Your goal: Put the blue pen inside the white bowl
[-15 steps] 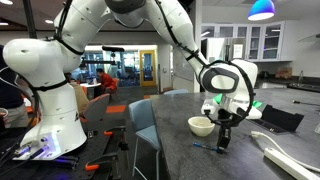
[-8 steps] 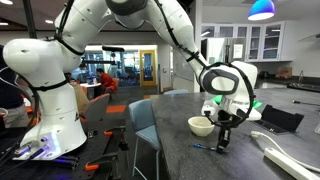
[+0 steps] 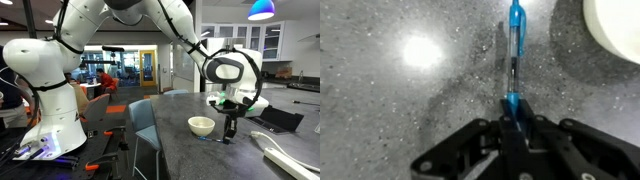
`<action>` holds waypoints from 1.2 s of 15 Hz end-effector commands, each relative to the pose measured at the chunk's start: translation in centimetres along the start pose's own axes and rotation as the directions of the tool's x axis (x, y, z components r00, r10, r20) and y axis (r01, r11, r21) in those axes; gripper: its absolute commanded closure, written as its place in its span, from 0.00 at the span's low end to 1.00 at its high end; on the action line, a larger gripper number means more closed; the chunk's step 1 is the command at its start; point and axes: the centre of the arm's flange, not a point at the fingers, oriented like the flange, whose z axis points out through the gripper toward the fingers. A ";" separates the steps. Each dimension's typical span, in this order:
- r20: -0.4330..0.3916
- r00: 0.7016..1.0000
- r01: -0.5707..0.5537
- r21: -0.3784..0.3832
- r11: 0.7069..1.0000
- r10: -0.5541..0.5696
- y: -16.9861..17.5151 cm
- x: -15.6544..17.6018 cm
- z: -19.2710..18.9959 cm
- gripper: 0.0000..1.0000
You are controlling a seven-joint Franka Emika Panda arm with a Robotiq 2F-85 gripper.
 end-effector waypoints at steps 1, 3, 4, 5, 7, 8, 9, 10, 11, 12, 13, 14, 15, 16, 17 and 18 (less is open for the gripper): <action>0.036 0.998 0.046 -0.024 0.999 -0.045 -0.6 -1.4 -5.8 0.97; 0.026 0.997 0.068 -0.018 0.998 -0.068 -2.0 -2.6 -8.8 0.97; 0.018 0.996 0.087 -0.009 0.996 -0.087 -3.0 -3.2 -9.9 0.97; 0.000 0.995 0.101 -0.009 0.995 -0.101 -4.0 -3.7 -10.5 0.97; -0.040 0.991 0.131 0.007 0.991 -0.131 -6.2 -4.7 -10.9 0.97; -0.053 0.989 0.139 -0.003 0.990 -0.139 -7.1 -5.0 -10.6 0.97; -0.065 0.986 0.153 -0.003 0.988 -0.153 -8.1 -5.3 -10.1 0.97; -0.057 0.983 0.173 -0.001 0.985 -0.173 -8.7 -5.4 -9.4 0.97; -0.047 0.981 0.186 -0.005 0.983 -0.186 -9.2 -5.7 -8.7 0.97; -0.031 0.978 0.208 -0.006 0.978 -0.208 -9.7 -6.3 -8.0 0.97; -0.017 0.973 0.229 -0.009 0.973 -0.229 -10.1 -6.7 -7.2 0.97; -0.002 0.969 0.247 -0.006 0.969 -0.248 -10.6 -7.0 -6.5 0.97; 0.008 0.965 0.261 -0.005 0.965 -0.261 -11.2 -7.3 -6.0 0.97; 0.023 0.957 0.288 0.002 0.958 -0.288 -11.5 -7.5 -5.5 0.97; 0.039 0.949 0.314 0.008 0.949 -0.314 -12.1 -7.8 -5.2 0.97; 0.059 0.936 0.347 0.014 0.938 -0.347 -12.7 -8.2 -4.7 0.97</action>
